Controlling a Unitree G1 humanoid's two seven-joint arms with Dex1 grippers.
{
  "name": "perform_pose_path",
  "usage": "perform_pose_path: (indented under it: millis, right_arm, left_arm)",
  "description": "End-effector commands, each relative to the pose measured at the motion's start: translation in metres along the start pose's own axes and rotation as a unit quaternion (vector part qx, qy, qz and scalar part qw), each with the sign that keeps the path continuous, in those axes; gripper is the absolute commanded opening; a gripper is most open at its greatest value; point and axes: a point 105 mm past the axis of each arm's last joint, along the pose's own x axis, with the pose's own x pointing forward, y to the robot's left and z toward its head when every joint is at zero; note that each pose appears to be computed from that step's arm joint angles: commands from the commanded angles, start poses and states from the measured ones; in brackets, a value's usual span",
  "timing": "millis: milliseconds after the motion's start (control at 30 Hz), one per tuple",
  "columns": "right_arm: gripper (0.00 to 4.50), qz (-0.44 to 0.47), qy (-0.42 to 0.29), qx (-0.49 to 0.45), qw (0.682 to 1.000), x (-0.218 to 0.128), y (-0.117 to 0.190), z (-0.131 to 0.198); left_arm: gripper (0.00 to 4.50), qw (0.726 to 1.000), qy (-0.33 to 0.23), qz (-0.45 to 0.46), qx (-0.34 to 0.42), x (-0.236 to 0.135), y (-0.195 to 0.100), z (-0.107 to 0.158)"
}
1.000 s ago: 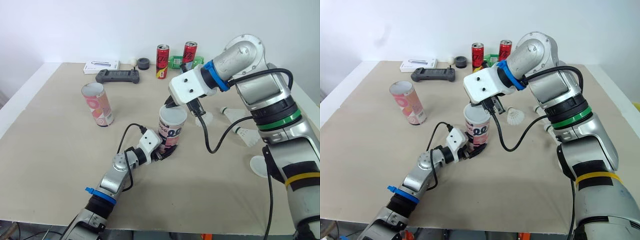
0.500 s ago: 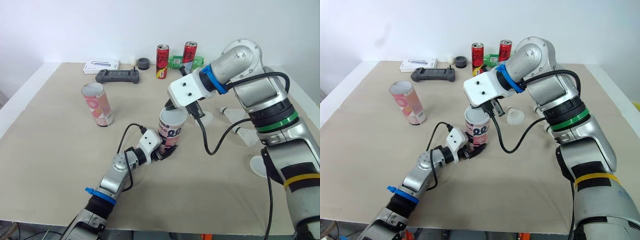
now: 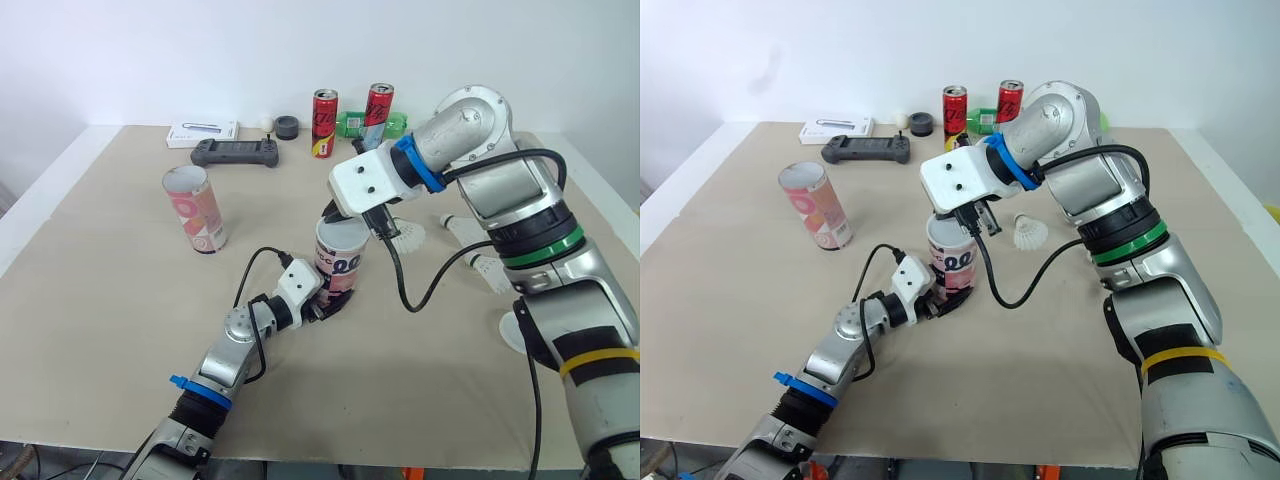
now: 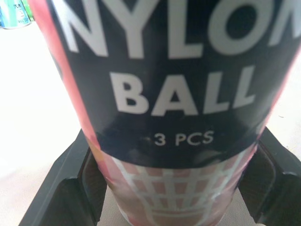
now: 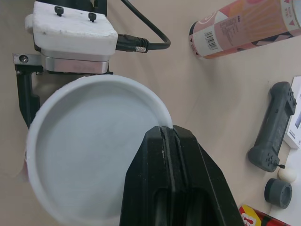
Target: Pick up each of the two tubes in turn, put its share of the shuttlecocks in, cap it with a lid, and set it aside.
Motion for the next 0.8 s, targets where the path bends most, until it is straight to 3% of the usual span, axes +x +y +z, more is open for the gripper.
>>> perform_pose_path:
  millis: [33,100,133,267,333,433,733,800]
  right_arm:
    - [0.05,-0.021,-0.018,-0.015,0.999,-0.004,-0.007,0.009]
    - [0.05,-0.029,-0.022,-0.015,0.999,-0.005,-0.01,0.011]
    - [0.34,-0.032,-0.024,-0.015,0.999,-0.006,-0.012,0.012]
    - [1.99,-0.039,-0.031,-0.013,0.999,-0.007,-0.015,0.014]
    - [3.18,-0.044,-0.031,-0.013,0.998,-0.009,-0.017,0.014]
    - [4.31,-0.055,-0.032,-0.014,0.998,-0.014,-0.022,0.016]
    - [4.31,-0.097,-0.042,-0.011,0.994,-0.045,-0.041,0.022]
    - [3.78,-0.098,-0.043,-0.008,0.994,-0.051,-0.042,0.022]
  left_arm:
    - [3.18,0.997,0.073,-0.005,-0.008,-0.006,-0.005,-0.035]
    - [3.18,0.997,0.073,-0.005,-0.008,-0.006,-0.005,-0.035]
    - [3.18,0.997,0.073,-0.005,-0.008,-0.006,-0.005,-0.035]
    - [3.18,0.997,0.072,-0.005,-0.008,-0.006,-0.004,-0.034]
    - [3.18,0.997,0.072,-0.004,-0.008,-0.006,-0.004,-0.034]
    - [3.18,0.997,0.072,-0.004,-0.008,-0.005,-0.004,-0.035]
    - [3.18,0.997,0.071,-0.006,-0.01,-0.005,-0.006,-0.034]
    - [3.18,0.997,0.07,-0.006,-0.01,-0.005,-0.006,-0.034]
